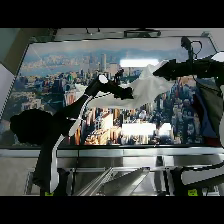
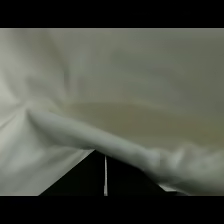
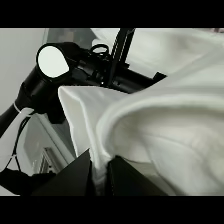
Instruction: Fold the shirts.
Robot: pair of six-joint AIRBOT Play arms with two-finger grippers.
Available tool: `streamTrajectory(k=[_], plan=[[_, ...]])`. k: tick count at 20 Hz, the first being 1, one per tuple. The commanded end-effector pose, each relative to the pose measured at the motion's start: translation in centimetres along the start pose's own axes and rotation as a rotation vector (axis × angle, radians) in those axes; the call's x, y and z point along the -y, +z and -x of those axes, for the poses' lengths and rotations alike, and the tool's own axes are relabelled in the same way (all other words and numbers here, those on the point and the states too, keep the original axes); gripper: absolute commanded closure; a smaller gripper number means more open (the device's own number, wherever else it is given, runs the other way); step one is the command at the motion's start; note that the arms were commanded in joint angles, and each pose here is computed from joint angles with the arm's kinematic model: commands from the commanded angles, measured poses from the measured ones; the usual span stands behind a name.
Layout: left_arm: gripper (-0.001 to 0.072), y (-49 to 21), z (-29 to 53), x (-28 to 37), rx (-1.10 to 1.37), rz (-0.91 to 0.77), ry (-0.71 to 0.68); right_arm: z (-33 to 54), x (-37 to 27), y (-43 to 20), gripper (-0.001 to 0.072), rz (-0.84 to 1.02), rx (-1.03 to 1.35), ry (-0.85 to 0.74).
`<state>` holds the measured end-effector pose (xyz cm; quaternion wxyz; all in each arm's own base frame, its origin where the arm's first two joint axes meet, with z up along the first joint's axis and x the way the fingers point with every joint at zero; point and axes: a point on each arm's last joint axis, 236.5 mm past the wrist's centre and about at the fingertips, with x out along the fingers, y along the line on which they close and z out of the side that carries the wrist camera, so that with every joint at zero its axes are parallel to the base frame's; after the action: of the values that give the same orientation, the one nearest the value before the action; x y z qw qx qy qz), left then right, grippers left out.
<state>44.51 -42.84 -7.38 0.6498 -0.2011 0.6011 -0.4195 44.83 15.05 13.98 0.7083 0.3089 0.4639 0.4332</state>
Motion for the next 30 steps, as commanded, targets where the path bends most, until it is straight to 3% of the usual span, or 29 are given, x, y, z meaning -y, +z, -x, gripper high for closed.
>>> streamTrajectory(k=[1, 5, 9, 14, 15, 16, 17, 18, 19, 21, 23, 26, 28, 30], plan=[[0.07, 0.4, 6.4, 6.1, -0.013, -0.037, -0.176, -3.2, -2.7, -0.1, 0.0695, 0.02, -0.013, 0.027], [0.07, 2.4, 23.9, 7.6, 0.135, -0.108, -0.168, -10.2, -4.9, 2.4, 0.0693, 0.078, 0.113, 0.0], [0.07, 2.8, 37.3, 5.1, 0.396, -0.056, -0.083, -23.3, -6.5, 4.4, 0.0688, 0.08, 0.372, -0.012], [0.07, -0.3, 41.8, 1.7, 0.472, -0.044, -0.025, -39.8, -2.3, -5.0, 0.0673, 0.094, 0.383, -0.135], [0.0699, -0.7, 41.6, 1.3, 0.468, -0.028, -0.027, -41.8, -2.7, -6.6, 0.0387, 0.124, 0.355, -0.109], [0.07, -1.1, 41.2, 1.1, 0.45, -0.018, -0.034, -43.2, -3.7, -7.9, 0.0044, 0.153, 0.322, -0.053], [0.07, -1.5, 40.8, 0.9, 0.432, -0.011, -0.042, -43.6, -5.2, -8.7, 0.0081, 0.158, 0.292, 0.021], [0.07, -1.8, 40.6, 0.9, 0.418, -0.008, -0.047, -43.2, -7.2, -8.9, 0.0254, 0.172, 0.272, 0.102], [0.0699, -1.9, 40.5, 1.0, 0.414, -0.008, -0.049, -42.2, -8.9, -8.5, 0.0302, 0.207, 0.261, 0.168], [0.07, -1.9, 40.3, 1.1, 0.41, -0.011, -0.051, -39.4, -11.7, -6.9, 0.0298, 0.256, 0.238, 0.273], [0.07, -2.0, 40.2, 1.3, 0.402, -0.013, -0.054, -36.2, -11.6, -5.3, 0.0299, 0.28, 0.176, 0.265], [0.07, -2.2, 40.1, 1.3, 0.395, -0.013, -0.056, -30.5, -6.8, -3.2, 0.0297, 0.273, 0.036, 0.109], [0.0699, -2.2, 40.1, 1.3, 0.394, -0.016, -0.055, -26.1, -2.1, -2.6, 0.0176, 0.176, -0.057, -0.013], [0.07, -2.1, 40.1, 1.3, 0.397, -0.018, -0.054, -22.5, 2.3, -2.0, 0.018, 0.082, -0.102, -0.098]])
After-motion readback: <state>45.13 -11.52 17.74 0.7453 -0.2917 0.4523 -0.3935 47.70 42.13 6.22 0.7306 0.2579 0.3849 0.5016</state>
